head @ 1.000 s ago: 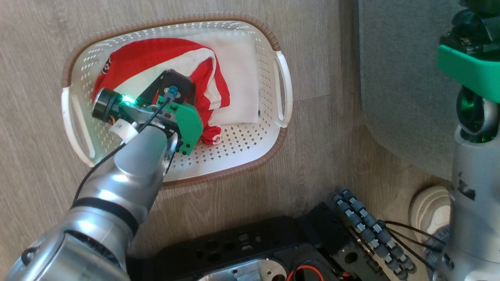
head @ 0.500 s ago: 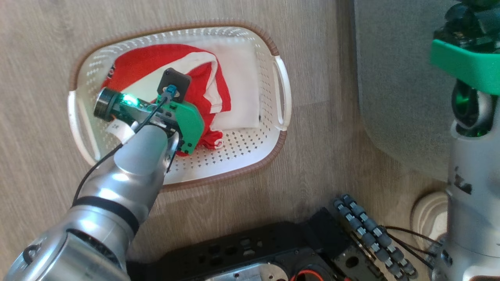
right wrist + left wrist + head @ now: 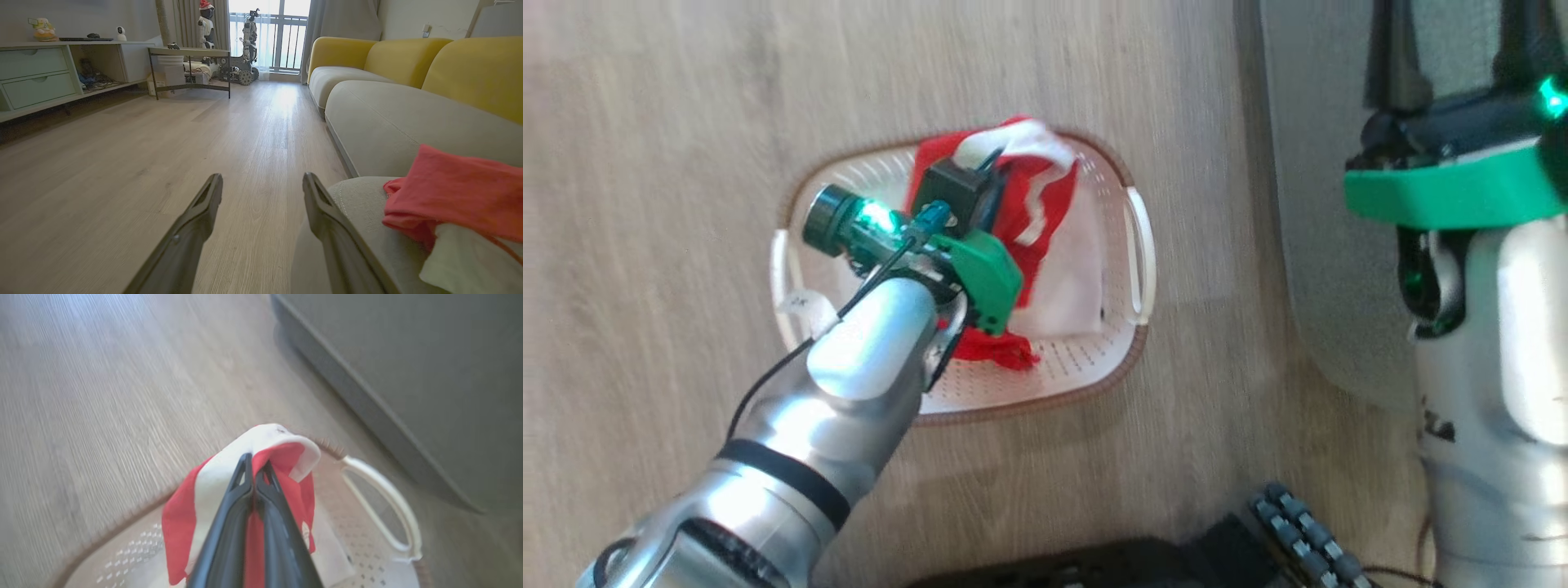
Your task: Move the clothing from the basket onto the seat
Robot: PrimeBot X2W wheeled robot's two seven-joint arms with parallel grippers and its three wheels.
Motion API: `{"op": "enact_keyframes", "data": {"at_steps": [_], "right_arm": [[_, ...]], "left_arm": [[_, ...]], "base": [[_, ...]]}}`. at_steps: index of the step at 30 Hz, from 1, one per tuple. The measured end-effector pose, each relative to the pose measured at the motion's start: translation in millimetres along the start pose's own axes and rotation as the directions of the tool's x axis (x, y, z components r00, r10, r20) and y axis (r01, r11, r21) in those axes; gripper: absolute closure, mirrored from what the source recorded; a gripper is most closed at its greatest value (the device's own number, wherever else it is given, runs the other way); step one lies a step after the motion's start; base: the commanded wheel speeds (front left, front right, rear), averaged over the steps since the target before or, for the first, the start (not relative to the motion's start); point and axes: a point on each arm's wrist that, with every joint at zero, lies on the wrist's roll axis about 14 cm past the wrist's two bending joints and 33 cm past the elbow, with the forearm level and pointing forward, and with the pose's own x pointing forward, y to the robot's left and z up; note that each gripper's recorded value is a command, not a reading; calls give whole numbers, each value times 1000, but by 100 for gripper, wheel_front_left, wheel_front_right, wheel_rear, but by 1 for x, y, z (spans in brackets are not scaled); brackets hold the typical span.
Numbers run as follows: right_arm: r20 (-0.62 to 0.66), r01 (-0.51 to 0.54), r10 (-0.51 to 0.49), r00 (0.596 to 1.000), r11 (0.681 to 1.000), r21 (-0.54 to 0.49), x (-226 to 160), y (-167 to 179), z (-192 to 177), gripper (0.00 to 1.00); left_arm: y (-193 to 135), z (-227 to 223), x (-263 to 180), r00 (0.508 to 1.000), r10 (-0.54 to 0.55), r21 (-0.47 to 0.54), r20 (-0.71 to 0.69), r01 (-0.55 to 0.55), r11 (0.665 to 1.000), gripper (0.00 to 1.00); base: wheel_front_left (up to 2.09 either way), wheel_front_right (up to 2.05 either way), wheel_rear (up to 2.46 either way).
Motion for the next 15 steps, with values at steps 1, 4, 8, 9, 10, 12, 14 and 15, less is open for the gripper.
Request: {"op": "enact_keyframes", "data": {"at_steps": [1, 4, 8, 9, 10, 12, 14, 15], "right_arm": [[-5, 1, -1, 1000, 1000, 8, -3, 1, 2, 0], [-24, 1, -1, 1000, 1000, 25, -16, 5, 7, 0], [-44, 2, 0, 999, 999, 46, -31, 10, 11, 0], [-48, 1, 1, 999, 999, 51, -37, 12, 14, 0], [-49, 1, 2, 999, 998, 55, -41, 13, 17, 0], [-48, 0, 3, 999, 998, 67, -50, 16, 24, 0], [-46, -6, 10, 999, 997, 72, -58, 20, 32, 0], [-46, -10, 13, 999, 997, 70, -63, 22, 35, 0]], "left_arm": [[0, 16, -4, 999, 9, -6, 42, -9, 1000, 100], [-4, 59, -20, 988, 27, -12, 155, -26, 1000, 100], [-6, 93, -42, 969, 43, -5, 242, -43, 999, 100], [-7, 103, -49, 962, 46, 0, 268, -47, 999, 100], [-7, 113, -57, 955, 50, 9, 291, -54, 998, 100], [-7, 135, -72, 937, 58, 19, 346, -69, 997, 100], [-8, 158, -89, 915, 60, 40, 400, -83, 996, 100], [-9, 170, -97, 902, 59, 51, 427, -89, 995, 100]], "base": [[0, 0, 0], [0, 0, 0], [0, 0, 0], [0, 0, 0], [0, 0, 0], [0, 0, 0], [0, 0, 0], [0, 0, 0]]}}
